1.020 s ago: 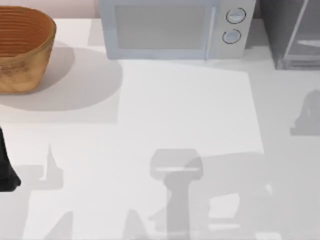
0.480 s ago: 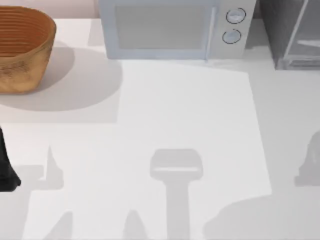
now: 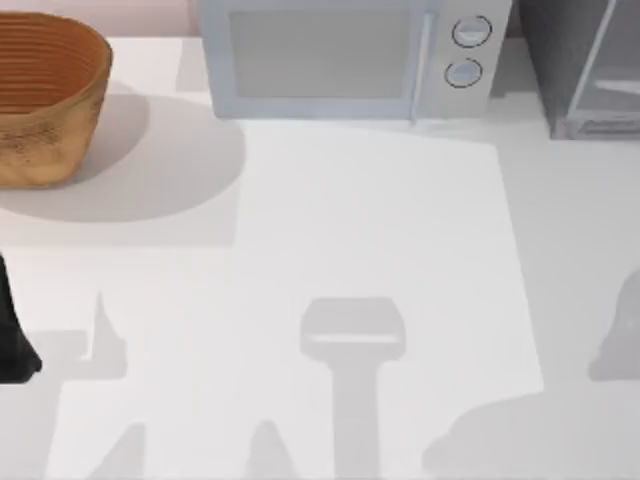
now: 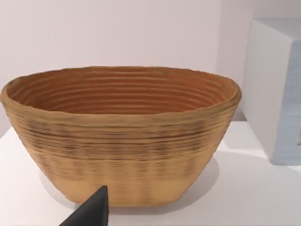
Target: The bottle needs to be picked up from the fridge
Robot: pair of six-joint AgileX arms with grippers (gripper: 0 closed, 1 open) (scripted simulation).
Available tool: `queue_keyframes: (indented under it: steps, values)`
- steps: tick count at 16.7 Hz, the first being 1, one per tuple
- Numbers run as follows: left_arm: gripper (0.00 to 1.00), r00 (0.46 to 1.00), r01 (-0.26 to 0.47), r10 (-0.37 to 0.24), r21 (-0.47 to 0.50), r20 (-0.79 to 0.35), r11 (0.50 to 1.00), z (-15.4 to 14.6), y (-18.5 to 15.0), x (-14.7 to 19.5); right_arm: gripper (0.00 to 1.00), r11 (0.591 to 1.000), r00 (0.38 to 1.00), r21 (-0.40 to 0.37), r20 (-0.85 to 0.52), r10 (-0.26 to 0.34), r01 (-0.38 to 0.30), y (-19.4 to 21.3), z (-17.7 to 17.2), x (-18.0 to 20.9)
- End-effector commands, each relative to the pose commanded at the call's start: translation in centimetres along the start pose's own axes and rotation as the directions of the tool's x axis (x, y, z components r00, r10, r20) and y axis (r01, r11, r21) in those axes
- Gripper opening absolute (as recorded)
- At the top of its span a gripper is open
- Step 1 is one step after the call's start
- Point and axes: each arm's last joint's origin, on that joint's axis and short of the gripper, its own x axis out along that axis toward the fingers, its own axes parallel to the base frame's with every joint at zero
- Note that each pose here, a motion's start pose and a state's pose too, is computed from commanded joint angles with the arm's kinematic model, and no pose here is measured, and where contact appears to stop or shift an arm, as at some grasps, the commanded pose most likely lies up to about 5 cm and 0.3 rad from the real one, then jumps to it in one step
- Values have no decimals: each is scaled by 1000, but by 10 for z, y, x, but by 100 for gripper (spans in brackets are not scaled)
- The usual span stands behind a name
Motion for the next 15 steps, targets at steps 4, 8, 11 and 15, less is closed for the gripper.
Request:
queue_keyframes:
  steps: [4, 8, 11, 15]
  values:
    - [100, 1000, 0, 0, 0, 0, 1000, 0, 0, 0, 0, 1000, 1000, -1, 5, 0, 0, 3, 4, 3]
    - [100, 1000, 0, 0, 0, 0, 1000, 0, 0, 0, 0, 1000, 1000, -4, 10, -3, 3, 15, 17, 17]
    - [100, 1000, 0, 0, 0, 0, 1000, 0, 0, 0, 0, 1000, 1000, -10, -8, -7, 7, 33, 23, 36]
    - [100, 1000, 0, 0, 0, 0, 1000, 0, 0, 0, 0, 1000, 1000, -14, -10, -7, 7, 71, 22, 60]
